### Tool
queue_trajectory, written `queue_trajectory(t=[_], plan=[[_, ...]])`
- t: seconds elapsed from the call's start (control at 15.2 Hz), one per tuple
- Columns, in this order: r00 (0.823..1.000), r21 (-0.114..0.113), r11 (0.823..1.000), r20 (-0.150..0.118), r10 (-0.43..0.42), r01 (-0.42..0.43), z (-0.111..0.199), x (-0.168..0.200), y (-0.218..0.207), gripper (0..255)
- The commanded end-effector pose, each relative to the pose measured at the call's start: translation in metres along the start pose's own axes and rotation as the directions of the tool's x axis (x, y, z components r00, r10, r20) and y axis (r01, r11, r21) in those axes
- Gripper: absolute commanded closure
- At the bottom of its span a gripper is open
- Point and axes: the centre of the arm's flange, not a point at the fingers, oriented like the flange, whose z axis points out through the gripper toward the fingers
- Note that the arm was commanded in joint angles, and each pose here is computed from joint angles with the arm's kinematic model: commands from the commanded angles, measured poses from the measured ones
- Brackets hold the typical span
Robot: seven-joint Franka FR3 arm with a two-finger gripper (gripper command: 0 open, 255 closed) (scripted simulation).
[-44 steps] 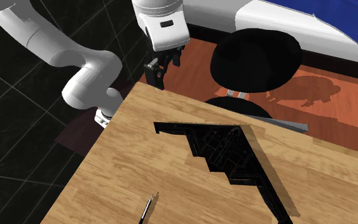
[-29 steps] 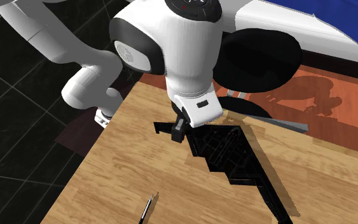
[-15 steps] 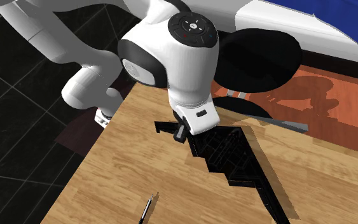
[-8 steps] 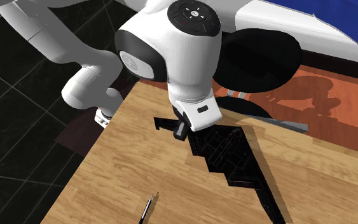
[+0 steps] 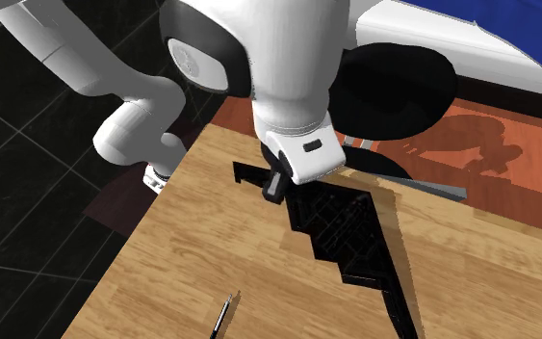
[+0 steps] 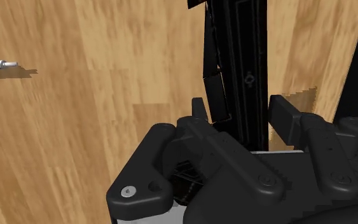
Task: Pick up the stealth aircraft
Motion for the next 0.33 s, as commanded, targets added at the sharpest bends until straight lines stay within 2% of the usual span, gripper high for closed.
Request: queue_trajectory(t=[0.0, 0.26], plan=[[1.000, 0.000, 1.000, -0.001, 0.000, 0.000, -0.011, -0.001, 0.001, 255], [1.000, 0.000, 1.000, -0.001, 0.000, 0.000, -0.022, -0.001, 0.001, 255]])
